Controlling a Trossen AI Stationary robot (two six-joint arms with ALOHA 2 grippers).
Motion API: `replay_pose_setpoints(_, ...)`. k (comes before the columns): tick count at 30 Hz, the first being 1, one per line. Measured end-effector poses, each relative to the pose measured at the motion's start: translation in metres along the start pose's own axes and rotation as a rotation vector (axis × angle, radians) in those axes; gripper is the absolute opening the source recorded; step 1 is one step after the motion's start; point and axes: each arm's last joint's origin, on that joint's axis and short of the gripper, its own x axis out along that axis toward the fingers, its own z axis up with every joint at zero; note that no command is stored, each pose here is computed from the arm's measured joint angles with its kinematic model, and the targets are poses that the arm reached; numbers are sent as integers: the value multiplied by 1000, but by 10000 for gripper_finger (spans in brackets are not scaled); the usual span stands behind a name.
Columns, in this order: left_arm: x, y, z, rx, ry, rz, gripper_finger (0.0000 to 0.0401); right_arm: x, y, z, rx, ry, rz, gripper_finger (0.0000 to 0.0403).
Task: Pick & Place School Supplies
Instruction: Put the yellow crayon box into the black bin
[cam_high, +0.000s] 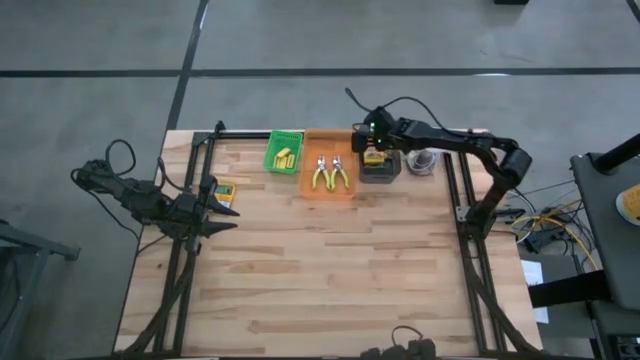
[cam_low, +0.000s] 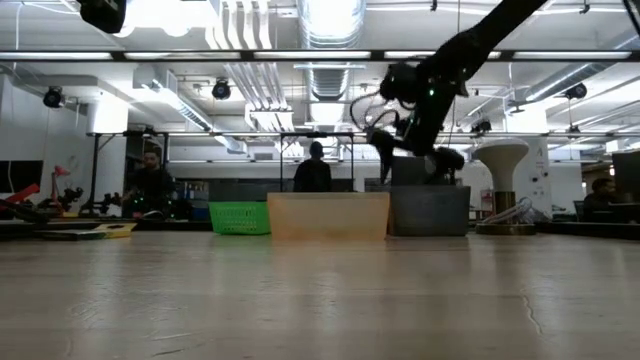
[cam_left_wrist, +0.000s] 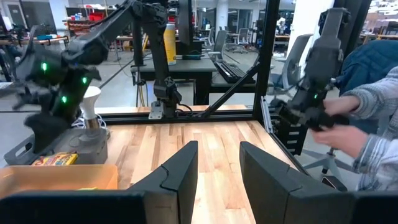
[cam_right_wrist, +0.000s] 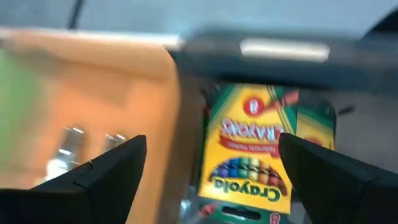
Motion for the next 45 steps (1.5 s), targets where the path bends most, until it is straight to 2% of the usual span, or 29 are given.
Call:
replay_pose_setpoints(6, 0, 0, 0, 0, 0, 0, 124, -45, 6, 21, -55, -118, 96, 346)
replay_pose_setpoints(12, 0, 0, 0, 0, 0, 0, 124, -102, 21, 29, -245, -262, 225, 341)
replay_pose_setpoints(18, 0, 0, 0, 0, 0, 0, 124, -154, 43, 16, -459, -462, 449, 348)
replay_pose_setpoints(22, 0, 0, 0, 0, 0, 0, 124, -177, 58, 5, -535, -587, 604, 349)
replay_pose_setpoints(27, 0, 0, 0, 0, 0, 0, 124, -184, 73, -6, -532, -672, 726, 349)
replay_pose_setpoints(34, 0, 0, 0, 0, 0, 0, 124, -166, 87, -27, -630, -574, 782, 354)
replay_pose_setpoints(37, 0, 0, 0, 0, 0, -1, 124, -168, 89, -30, -692, -522, 899, 351)
replay_pose_setpoints(41, 0, 0, 0, 0, 0, 0, 124, -176, 80, -37, -890, -510, 1098, 342)
replay_pose_setpoints(45, 0, 0, 0, 0, 0, 0, 124, -184, 60, -42, -861, -584, 1202, 330)
